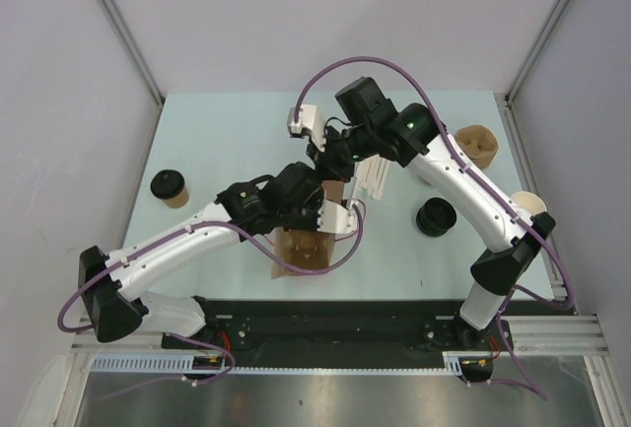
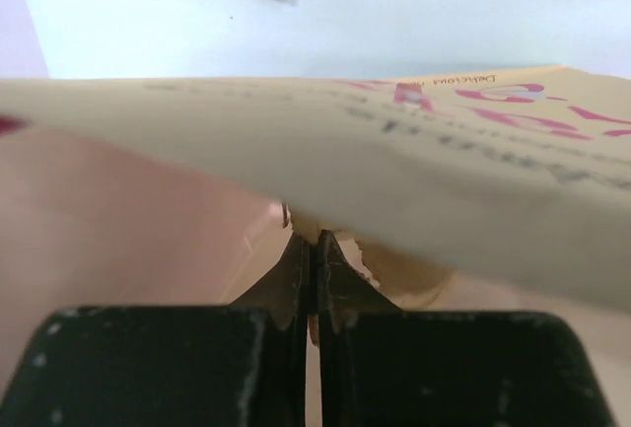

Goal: Pack the takeout coffee

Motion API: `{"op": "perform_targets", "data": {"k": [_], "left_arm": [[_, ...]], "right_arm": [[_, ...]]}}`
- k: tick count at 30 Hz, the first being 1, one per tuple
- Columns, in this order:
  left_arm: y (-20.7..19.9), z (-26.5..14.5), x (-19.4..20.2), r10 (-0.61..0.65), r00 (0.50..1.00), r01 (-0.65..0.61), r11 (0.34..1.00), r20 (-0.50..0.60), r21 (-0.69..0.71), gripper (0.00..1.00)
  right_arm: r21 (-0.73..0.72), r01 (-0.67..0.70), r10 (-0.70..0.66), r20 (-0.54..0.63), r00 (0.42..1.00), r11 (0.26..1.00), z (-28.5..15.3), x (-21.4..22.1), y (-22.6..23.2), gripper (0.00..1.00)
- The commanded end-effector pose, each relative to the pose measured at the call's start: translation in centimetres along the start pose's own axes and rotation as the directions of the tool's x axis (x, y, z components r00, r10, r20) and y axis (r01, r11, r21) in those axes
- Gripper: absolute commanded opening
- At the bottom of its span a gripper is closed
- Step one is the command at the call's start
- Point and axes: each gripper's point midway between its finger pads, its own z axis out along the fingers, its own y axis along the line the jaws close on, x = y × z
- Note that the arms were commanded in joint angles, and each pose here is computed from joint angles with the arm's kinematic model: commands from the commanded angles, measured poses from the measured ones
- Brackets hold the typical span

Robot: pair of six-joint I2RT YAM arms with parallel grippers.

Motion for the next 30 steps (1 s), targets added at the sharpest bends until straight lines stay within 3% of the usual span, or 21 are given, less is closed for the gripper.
{"op": "perform_targets", "data": {"k": [1, 7, 10, 11, 13, 16, 30], "left_arm": [[0.6, -0.4, -0.2, -0.043, 0.999, 0.043, 0.999, 0.011, -0.003, 0.00], [1.0, -0.5, -0.1, -0.061, 0.998, 0.061, 0.998, 0.012, -0.010, 0.00], [1.2, -0.6, -0.3, -0.056, 0.998, 0.057, 0.998, 0.020, -0.018, 0.13], [1.5, -0.8, -0.5, -0.055, 0.998, 0.056, 0.998, 0.028, -0.024, 0.23], [2.1, -1.4, -1.1, -0.053, 0.997, 0.055, 0.998, 0.048, -0.043, 0.33], [3.3, -2.2, -1.9, -0.048, 0.996, 0.054, 0.996, 0.068, -0.075, 0.41], [4.9, -5.9, -4.0, -0.012, 0.986, 0.034, 0.992, 0.168, -0.125, 0.46]], "right_arm": [[0.005, 0.003, -0.003, 0.049, 0.999, 1.000, -0.9, -0.9, -0.5, 0.00], [0.008, -0.042, 0.041, 0.053, 0.998, 0.999, -0.9, -0.4, -1.8, 0.00], [-0.002, -0.048, 0.048, 0.056, 0.997, 0.999, -0.9, -0.3, -1.9, 0.00], [-0.004, -0.050, 0.051, 0.055, 0.997, 0.999, -0.8, -0.3, -1.9, 0.00], [-0.013, -0.047, 0.047, 0.060, 0.997, 0.999, -0.8, -0.4, -1.8, 0.00], [-0.021, -0.050, 0.051, 0.055, 0.997, 0.999, -0.6, -0.2, -1.7, 0.00], [-0.022, -0.052, 0.053, 0.049, 0.997, 0.998, -0.2, -0.1, -1.9, 0.00]]}}
